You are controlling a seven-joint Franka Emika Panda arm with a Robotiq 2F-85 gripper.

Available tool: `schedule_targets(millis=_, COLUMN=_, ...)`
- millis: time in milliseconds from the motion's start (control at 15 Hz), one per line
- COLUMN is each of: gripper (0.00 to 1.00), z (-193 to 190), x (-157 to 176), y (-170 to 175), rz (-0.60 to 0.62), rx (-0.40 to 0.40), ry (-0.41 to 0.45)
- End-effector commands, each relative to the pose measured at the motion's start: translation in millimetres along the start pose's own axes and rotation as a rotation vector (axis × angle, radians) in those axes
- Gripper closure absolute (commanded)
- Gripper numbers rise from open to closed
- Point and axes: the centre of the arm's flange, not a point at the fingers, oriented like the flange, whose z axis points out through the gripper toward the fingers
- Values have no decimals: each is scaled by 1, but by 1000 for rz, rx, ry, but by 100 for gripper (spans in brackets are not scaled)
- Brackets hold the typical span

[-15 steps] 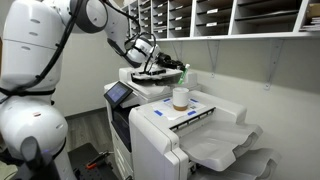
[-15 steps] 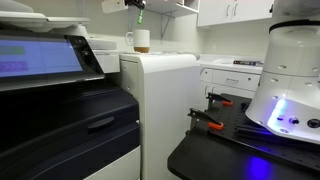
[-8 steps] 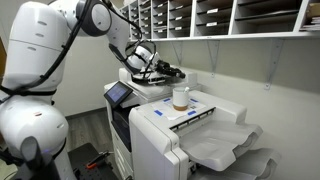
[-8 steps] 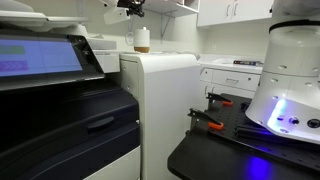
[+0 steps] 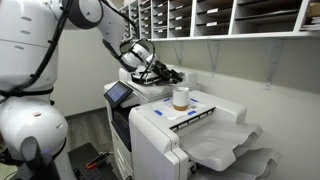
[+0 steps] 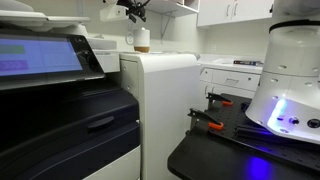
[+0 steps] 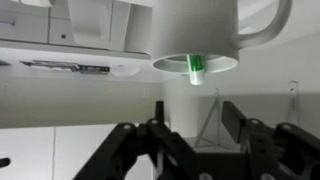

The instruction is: Pick the marker and put it in the cup

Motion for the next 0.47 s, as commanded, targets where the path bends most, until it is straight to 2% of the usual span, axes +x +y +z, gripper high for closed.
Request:
schedule_targets(millis=0, gripper=4, z=2, x=36, y=48, rz=86, rx=61, ry=-168)
schedule_targets(millis=200, gripper=0, z=11, x=70, y=85, rz=156, rx=56, ry=-320)
schedule_targets(millis=267, gripper=0, z=16, x=79, y=99, rz=191, rx=65, ry=-337)
schedule_targets(millis=400, gripper=0, z=22, x=94, y=122, rz=230, rx=117, ry=-401)
